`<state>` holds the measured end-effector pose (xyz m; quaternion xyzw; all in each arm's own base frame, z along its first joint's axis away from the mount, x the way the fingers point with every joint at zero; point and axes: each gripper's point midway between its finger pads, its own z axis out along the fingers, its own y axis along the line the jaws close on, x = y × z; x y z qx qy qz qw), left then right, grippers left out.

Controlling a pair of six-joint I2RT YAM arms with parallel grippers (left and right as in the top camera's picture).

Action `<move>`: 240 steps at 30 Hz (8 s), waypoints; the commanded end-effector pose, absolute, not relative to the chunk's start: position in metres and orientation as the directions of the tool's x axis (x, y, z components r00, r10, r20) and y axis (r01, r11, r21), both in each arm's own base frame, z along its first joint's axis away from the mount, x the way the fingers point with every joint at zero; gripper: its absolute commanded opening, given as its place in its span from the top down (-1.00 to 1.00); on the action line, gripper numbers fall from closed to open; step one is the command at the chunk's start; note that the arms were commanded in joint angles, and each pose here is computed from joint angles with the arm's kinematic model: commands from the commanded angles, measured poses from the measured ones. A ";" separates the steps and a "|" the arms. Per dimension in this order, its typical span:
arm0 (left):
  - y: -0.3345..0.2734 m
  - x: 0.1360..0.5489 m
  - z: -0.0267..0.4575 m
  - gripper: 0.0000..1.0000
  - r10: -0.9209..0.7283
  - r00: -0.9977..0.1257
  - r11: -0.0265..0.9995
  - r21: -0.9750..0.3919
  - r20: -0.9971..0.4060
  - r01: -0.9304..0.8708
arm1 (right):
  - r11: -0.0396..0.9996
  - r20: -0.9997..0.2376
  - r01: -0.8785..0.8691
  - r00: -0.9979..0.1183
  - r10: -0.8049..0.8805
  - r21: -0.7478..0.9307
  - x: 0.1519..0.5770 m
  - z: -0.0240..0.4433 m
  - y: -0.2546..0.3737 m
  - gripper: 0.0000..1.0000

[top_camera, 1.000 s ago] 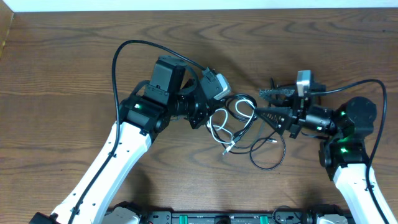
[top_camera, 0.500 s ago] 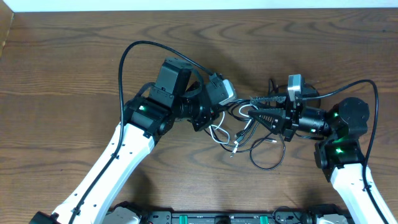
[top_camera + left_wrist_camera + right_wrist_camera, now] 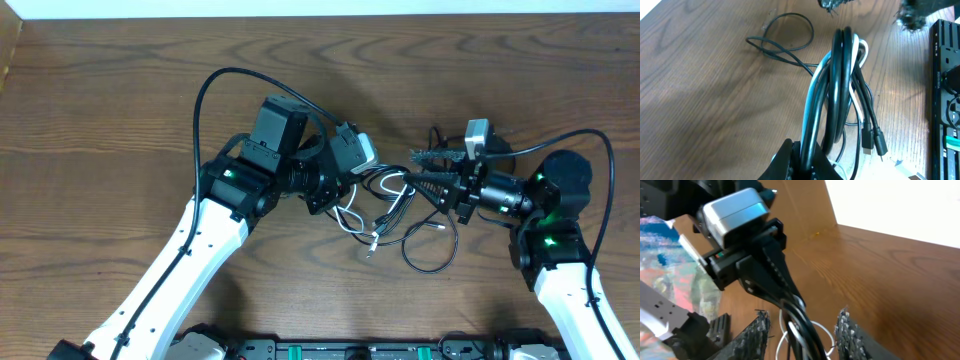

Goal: Untangle cables

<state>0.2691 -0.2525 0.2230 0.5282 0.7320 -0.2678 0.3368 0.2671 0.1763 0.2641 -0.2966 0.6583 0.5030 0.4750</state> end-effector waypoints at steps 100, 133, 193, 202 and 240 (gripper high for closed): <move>-0.250 0.273 0.227 0.85 0.610 -0.180 0.299 0.014 -0.772 0.954 | 0.336 -0.988 -0.930 -0.156 0.002 0.148 0.267 0.265 0.187 0.91; -0.248 0.280 0.228 0.85 0.614 -0.173 0.321 0.043 -0.770 0.946 | 0.305 -0.975 -0.930 -0.223 -0.019 0.207 0.258 0.253 0.201 0.98; -0.230 0.244 0.200 0.85 0.741 -0.080 0.147 0.045 -0.667 0.988 | 0.248 -0.915 -0.882 0.372 -0.157 -0.401 0.258 0.266 0.201 0.63; -0.227 0.247 0.198 0.85 0.754 -0.082 0.159 0.059 -0.652 0.985 | 0.268 -0.987 -0.959 0.051 -0.153 -0.091 0.254 0.237 0.199 0.47; -0.221 0.360 0.263 0.85 0.296 -0.432 0.795 -0.031 -0.852 0.606 | 0.421 -0.748 -0.693 -0.662 -0.050 0.586 0.244 0.185 0.191 0.14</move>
